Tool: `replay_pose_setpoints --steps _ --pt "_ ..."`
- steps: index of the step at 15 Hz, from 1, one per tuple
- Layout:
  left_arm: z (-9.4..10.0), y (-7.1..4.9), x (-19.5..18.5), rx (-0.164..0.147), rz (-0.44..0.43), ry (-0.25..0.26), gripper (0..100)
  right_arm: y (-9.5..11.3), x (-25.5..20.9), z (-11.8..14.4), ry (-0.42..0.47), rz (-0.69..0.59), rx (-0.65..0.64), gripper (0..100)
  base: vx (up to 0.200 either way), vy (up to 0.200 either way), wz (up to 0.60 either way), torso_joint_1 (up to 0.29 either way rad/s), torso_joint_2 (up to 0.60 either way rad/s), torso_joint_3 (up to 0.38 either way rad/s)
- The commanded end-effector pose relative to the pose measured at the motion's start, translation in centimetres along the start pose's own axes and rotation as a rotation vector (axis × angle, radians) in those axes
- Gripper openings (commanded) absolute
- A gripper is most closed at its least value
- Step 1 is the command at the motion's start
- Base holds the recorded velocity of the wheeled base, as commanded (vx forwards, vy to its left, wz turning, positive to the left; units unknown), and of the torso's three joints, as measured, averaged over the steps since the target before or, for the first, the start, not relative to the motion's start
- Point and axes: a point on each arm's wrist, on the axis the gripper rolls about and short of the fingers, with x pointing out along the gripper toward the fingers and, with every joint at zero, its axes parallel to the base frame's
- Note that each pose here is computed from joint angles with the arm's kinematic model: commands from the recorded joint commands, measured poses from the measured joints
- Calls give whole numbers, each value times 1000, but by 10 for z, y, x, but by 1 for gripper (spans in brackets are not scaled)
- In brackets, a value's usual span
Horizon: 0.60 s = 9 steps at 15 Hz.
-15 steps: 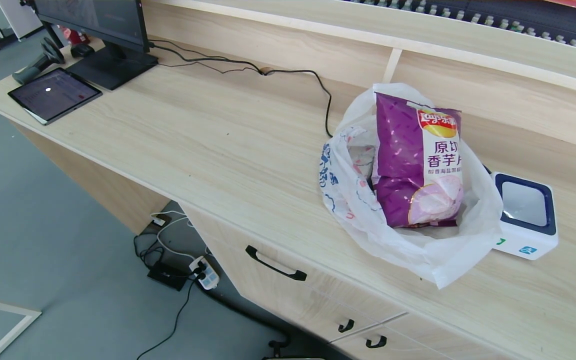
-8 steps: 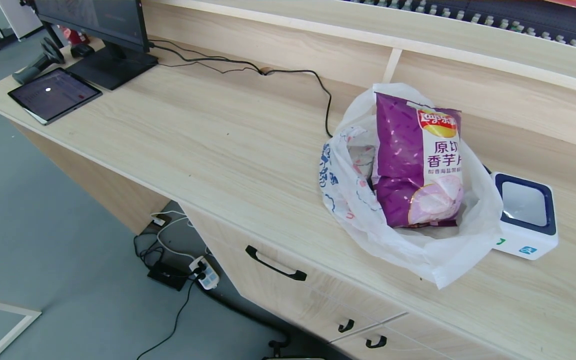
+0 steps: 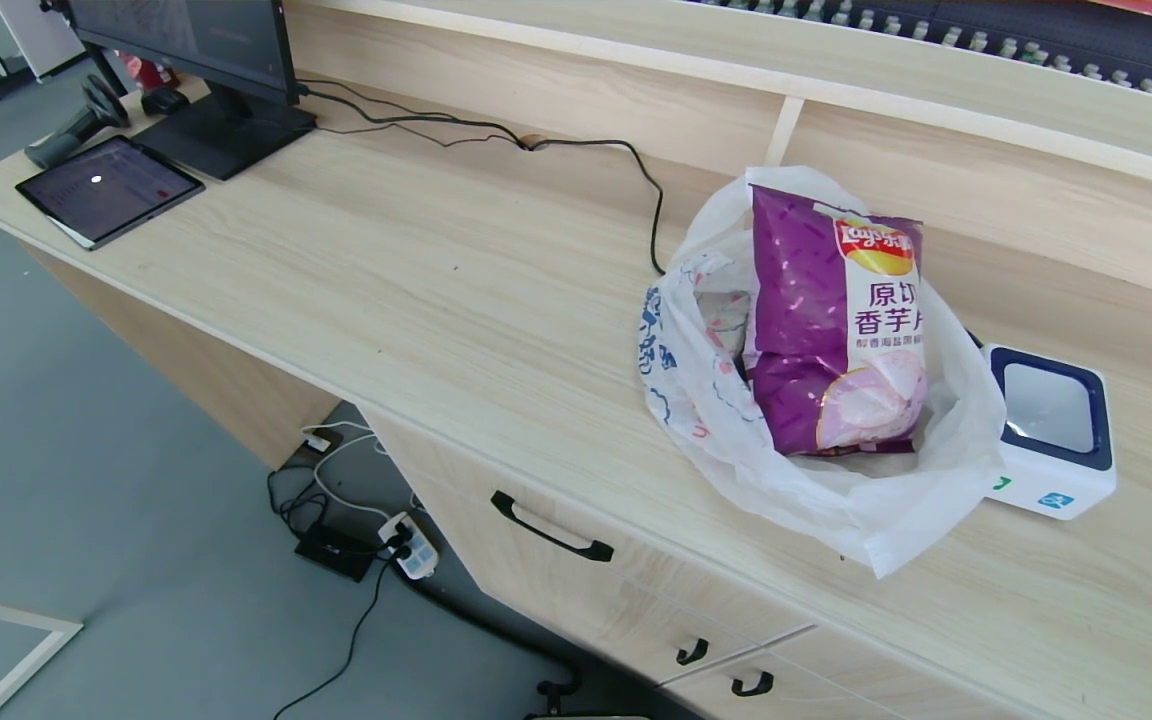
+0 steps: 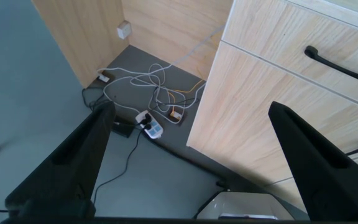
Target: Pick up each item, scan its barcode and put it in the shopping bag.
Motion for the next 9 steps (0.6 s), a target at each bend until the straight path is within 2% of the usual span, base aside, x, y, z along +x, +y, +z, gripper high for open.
replay_pose_setpoints --steps 1,9 --pt "0 0 0 -1 1 0 100 0 0 0 2 0 -3 100 0 0 0 0 0 0" --pt "0 0 0 -3 1 0 100 0 0 0 2 0 -6 100 0 0 0 0 0 0"
